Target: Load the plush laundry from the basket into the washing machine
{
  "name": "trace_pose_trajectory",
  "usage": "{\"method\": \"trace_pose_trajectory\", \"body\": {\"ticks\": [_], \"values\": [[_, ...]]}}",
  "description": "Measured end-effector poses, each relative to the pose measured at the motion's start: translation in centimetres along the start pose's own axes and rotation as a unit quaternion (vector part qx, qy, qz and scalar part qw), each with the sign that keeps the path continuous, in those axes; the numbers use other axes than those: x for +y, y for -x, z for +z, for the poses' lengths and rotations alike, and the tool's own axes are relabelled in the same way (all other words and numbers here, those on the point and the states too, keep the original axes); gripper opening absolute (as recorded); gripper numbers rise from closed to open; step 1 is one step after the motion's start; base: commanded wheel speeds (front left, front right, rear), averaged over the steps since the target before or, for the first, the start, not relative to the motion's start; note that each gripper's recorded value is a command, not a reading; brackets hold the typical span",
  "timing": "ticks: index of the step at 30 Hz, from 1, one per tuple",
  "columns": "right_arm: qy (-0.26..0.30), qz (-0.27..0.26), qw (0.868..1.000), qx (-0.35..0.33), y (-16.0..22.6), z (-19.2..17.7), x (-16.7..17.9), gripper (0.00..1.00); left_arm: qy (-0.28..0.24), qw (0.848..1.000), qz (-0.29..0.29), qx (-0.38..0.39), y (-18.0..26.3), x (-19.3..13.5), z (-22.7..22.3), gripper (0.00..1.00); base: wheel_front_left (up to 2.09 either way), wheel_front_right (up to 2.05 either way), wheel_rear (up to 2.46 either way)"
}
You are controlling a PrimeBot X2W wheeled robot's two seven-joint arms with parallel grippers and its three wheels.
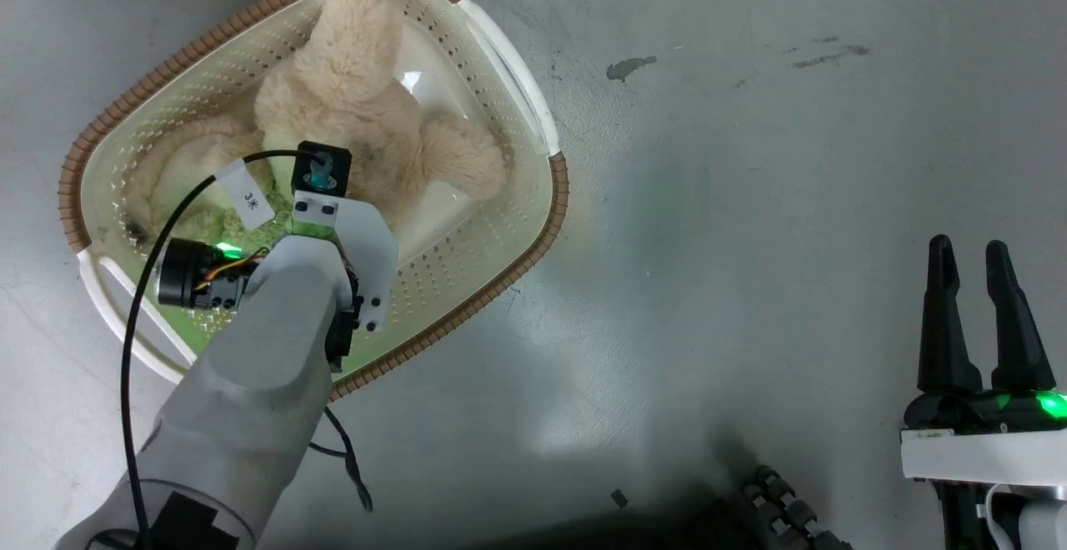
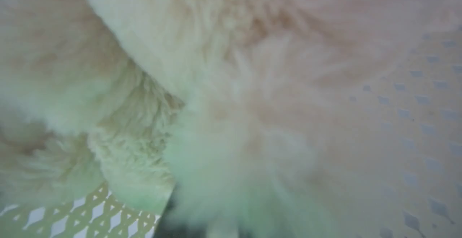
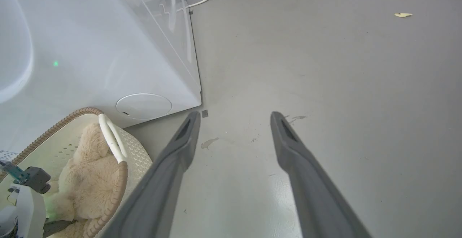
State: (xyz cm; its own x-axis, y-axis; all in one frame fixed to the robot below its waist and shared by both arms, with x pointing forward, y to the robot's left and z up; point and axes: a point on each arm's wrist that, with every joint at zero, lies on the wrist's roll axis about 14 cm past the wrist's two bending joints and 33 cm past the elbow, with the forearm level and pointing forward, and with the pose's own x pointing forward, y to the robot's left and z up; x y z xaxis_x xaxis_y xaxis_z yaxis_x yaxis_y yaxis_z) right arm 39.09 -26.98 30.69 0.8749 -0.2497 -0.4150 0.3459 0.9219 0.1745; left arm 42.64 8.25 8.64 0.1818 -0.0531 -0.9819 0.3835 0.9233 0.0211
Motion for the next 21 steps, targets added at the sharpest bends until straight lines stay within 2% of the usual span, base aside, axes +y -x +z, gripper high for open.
{"method": "trace_pose_trajectory", "body": {"ticks": [4,21], "values": [[-0.010,0.016,1.000,-0.015,-0.1,0.9,1.1,1.00,0.019,0.998,-0.027,-0.056,1.8,-0.5,2.2,0.00,0.00,0.00,0.00],[-0.032,0.075,0.992,-0.094,1.8,6.9,4.7,1.00,0.056,0.988,-0.052,-0.131,10.9,-1.3,3.4,0.00,0.00,0.00,0.00]]}}
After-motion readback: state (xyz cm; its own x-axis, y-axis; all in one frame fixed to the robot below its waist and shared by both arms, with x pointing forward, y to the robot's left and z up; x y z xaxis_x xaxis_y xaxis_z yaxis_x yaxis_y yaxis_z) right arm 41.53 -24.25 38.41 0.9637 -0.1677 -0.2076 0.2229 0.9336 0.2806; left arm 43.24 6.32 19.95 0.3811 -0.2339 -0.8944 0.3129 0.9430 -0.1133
